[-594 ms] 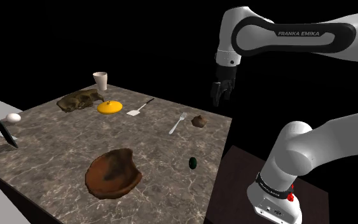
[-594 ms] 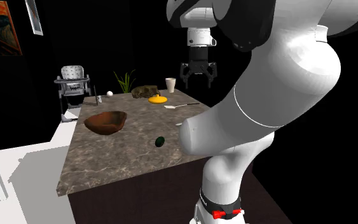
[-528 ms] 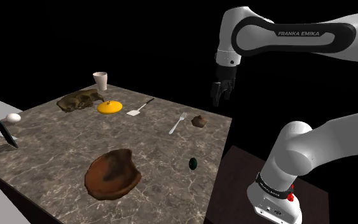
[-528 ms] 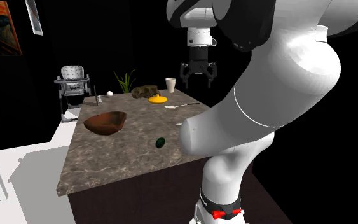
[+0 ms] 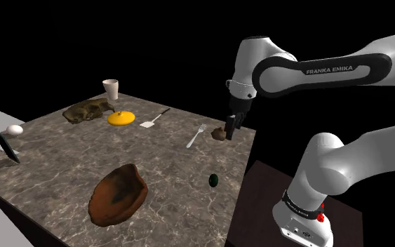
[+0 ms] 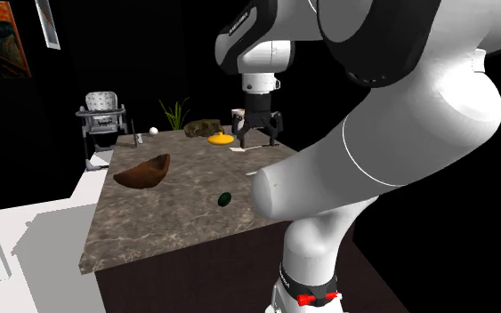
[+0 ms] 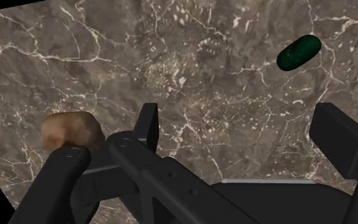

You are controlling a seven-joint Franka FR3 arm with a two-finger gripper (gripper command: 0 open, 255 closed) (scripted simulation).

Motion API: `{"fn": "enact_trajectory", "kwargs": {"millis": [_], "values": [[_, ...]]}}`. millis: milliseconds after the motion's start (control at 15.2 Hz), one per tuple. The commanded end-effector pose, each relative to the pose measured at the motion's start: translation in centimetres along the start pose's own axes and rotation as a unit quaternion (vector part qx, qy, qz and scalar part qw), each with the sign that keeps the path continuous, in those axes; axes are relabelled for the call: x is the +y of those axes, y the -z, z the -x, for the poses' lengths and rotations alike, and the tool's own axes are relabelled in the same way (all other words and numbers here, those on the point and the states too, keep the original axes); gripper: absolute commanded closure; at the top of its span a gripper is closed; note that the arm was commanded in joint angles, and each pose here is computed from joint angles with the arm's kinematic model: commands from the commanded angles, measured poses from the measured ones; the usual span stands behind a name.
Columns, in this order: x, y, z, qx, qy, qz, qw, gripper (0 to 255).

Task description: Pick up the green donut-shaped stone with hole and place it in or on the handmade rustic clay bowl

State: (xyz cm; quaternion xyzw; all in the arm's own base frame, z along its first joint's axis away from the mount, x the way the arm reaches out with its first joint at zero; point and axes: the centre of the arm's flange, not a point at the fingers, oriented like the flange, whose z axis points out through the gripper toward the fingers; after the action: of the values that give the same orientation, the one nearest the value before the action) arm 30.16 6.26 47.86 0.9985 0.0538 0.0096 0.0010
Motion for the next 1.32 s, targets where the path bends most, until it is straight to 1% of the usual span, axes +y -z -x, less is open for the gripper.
{"fn": "enact_trajectory", "kwargs": {"millis": [0,132,330,462,660,726,1188,1254], "values": [[-1.7,-2.0,0.2,0.014,0.027,-0.001,0.9995,0],[-3.4,-4.0,0.5,0.026,0.054,-0.002,0.9982,0],[-5.9,-7.0,1.0,0.044,0.094,-0.003,0.9946,0],[-7.5,-9.0,1.4,0.056,0.12,-0.004,0.9911,0],[-9.9,-12.1,2.1,0.074,0.16,-0.006,0.9843,0],[-10.2,-12.5,2.2,0.076,0.165,-0.006,0.9833,0],[-10.4,-16.5,1.6,0.076,0.165,-0.006,0.9833,0],[-10.4,-16.5,1.6,0.076,0.165,-0.006,0.9833,0]]}}
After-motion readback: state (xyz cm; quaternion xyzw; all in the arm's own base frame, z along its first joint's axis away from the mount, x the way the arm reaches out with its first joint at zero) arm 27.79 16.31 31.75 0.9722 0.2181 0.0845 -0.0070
